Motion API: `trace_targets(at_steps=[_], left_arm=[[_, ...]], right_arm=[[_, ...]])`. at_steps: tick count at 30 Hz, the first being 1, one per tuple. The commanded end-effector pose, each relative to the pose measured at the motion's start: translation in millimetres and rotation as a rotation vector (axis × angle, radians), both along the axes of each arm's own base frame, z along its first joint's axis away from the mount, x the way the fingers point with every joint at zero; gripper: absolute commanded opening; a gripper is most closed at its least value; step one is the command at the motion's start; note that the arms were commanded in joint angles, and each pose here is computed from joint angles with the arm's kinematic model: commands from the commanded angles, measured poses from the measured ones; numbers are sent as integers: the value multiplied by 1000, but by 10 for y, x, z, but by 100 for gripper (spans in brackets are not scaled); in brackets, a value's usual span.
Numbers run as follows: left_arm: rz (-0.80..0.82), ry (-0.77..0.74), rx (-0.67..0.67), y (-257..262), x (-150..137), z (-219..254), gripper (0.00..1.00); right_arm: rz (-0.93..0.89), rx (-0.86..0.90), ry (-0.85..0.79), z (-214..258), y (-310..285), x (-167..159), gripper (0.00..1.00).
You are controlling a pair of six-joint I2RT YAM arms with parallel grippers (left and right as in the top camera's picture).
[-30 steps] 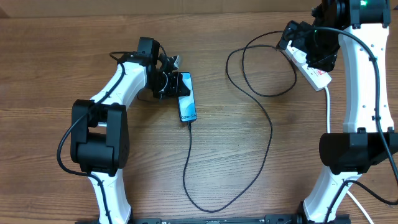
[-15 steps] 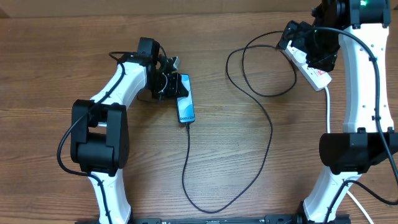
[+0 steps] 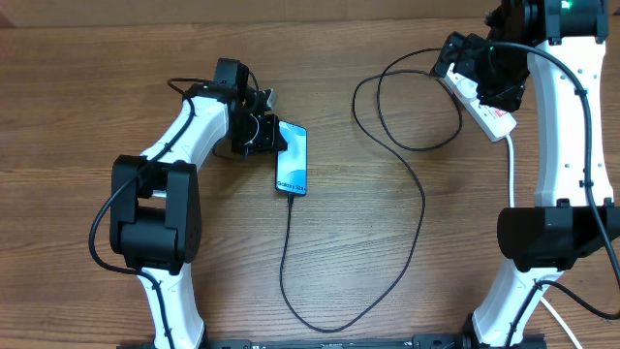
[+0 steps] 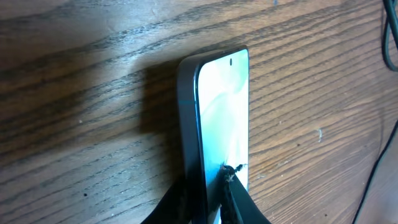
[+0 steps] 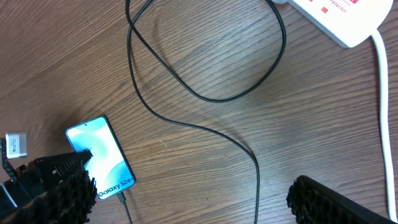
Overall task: Plug charger to phone and switch on socket
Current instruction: 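Lower the phone flat onto the table with the left gripper and release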
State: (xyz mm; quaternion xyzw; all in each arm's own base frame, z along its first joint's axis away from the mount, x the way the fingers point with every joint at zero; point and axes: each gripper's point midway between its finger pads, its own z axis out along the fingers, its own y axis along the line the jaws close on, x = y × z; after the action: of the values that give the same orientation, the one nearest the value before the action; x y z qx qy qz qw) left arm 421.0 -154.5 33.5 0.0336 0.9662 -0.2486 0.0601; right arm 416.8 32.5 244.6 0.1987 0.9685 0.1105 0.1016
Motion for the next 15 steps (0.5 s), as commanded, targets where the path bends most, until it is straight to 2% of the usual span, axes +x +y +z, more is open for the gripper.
trace_targets(at_steps=[1,15], left_arm=[[11,-1,17,55,-12,-3,13],[27,-13,91,171,18,-56,19]], right_arm=[[-6,-2,10,-43,-12,18,100],[-6,-2,10,-43,-12,18,100]])
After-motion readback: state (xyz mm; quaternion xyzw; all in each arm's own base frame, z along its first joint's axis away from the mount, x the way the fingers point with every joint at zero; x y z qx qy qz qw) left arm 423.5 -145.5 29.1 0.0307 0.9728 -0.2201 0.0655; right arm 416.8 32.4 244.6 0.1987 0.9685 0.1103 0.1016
